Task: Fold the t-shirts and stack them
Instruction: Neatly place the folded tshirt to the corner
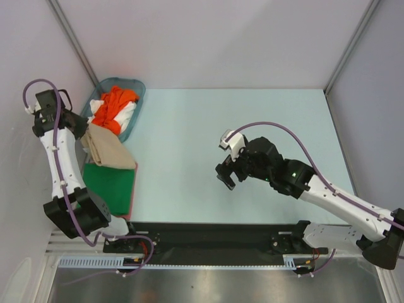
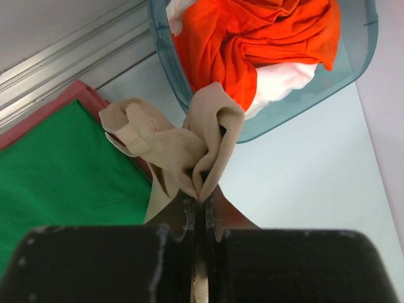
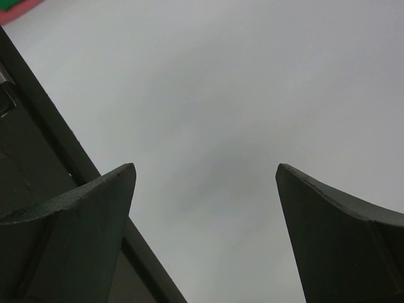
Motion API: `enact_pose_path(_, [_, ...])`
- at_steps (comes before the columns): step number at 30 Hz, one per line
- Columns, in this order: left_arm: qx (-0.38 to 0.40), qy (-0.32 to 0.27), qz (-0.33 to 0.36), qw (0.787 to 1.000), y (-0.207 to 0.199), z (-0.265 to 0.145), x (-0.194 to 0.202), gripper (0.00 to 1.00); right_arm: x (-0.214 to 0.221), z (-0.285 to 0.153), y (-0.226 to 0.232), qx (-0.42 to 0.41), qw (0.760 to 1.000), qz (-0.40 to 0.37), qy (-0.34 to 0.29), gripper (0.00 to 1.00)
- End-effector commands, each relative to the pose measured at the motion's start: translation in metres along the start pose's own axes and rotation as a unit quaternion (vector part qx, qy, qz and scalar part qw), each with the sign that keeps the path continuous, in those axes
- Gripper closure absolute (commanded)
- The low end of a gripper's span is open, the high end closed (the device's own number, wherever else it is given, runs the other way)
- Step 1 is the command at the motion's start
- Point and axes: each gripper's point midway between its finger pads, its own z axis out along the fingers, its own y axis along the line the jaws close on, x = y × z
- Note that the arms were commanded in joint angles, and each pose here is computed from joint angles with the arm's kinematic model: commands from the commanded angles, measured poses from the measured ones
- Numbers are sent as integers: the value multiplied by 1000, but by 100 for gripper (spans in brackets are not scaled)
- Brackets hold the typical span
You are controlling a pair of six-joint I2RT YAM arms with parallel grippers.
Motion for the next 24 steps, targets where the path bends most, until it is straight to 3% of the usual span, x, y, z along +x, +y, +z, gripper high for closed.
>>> enact_pose_path(1, [16, -5, 31, 999, 0, 5, -7, 100, -19, -1, 2, -8, 1000, 2, -21, 0])
enact_pose_path(11, [-21, -5, 48, 999, 38, 5, -4, 100, -19, 3, 1, -8, 1000, -7, -9, 0])
enact_pose_path(18, [-59, 11, -24, 998, 86, -1, 31, 100, -23, 8, 11, -37, 999, -10, -9, 1])
enact_pose_path(24, [-80, -22, -70, 994, 113, -16, 48, 100, -26, 11, 19, -57, 998, -12, -9, 0])
